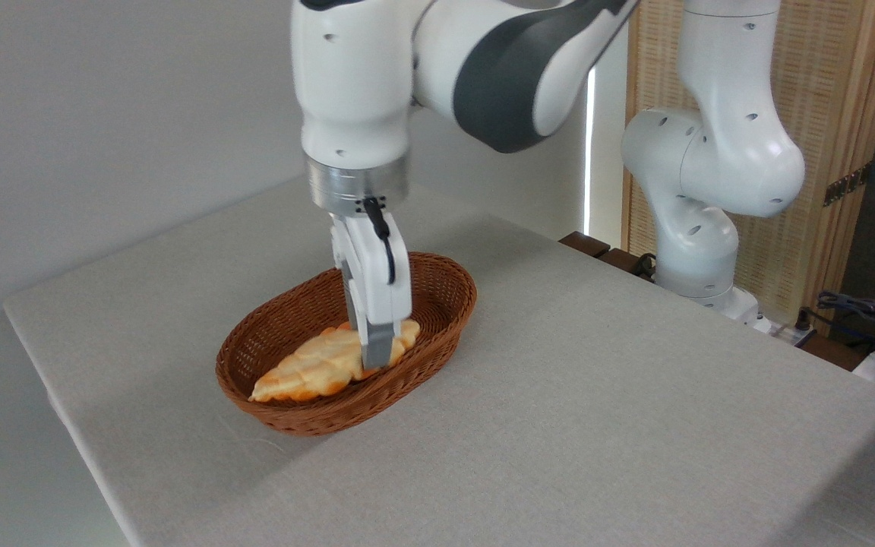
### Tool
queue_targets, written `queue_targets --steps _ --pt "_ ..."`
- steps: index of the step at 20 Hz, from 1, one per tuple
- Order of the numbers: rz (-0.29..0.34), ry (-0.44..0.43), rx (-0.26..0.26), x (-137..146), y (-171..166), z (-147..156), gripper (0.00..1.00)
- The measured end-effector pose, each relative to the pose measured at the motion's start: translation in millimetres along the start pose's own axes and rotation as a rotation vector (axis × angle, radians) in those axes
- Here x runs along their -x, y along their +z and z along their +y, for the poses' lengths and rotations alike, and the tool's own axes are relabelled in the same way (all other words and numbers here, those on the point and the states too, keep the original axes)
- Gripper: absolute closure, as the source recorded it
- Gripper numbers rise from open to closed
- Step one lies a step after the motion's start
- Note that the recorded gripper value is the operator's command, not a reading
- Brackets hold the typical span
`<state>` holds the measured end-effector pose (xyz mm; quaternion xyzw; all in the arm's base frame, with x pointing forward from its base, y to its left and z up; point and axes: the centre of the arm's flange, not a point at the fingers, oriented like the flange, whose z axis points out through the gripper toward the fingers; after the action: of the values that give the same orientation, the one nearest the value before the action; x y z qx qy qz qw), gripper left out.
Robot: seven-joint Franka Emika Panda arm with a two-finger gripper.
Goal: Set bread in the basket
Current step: 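Carry the flatbread over the wicker basket and lower it in, then open the gripper to release the flatbread beside the orange bun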
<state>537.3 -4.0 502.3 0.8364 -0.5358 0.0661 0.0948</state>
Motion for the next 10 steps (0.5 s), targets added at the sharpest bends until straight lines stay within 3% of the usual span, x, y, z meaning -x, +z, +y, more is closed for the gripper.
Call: queue_targets --steps 1,2,3,4,7,10 --pt "-0.008 -0.027 0.026 -11 5 8 0.44" --pt "-0.02 -0.049 0.055 -21 10 16 0.36" --pt "-0.028 -0.065 0.085 -32 15 25 0.12" --pt "-0.031 -0.077 0.108 -42 19 34 0.02" --pt "-0.055 -0.11 0.141 -75 32 57 0.0" --pt "-0.075 -0.121 0.159 -90 45 66 0.0"
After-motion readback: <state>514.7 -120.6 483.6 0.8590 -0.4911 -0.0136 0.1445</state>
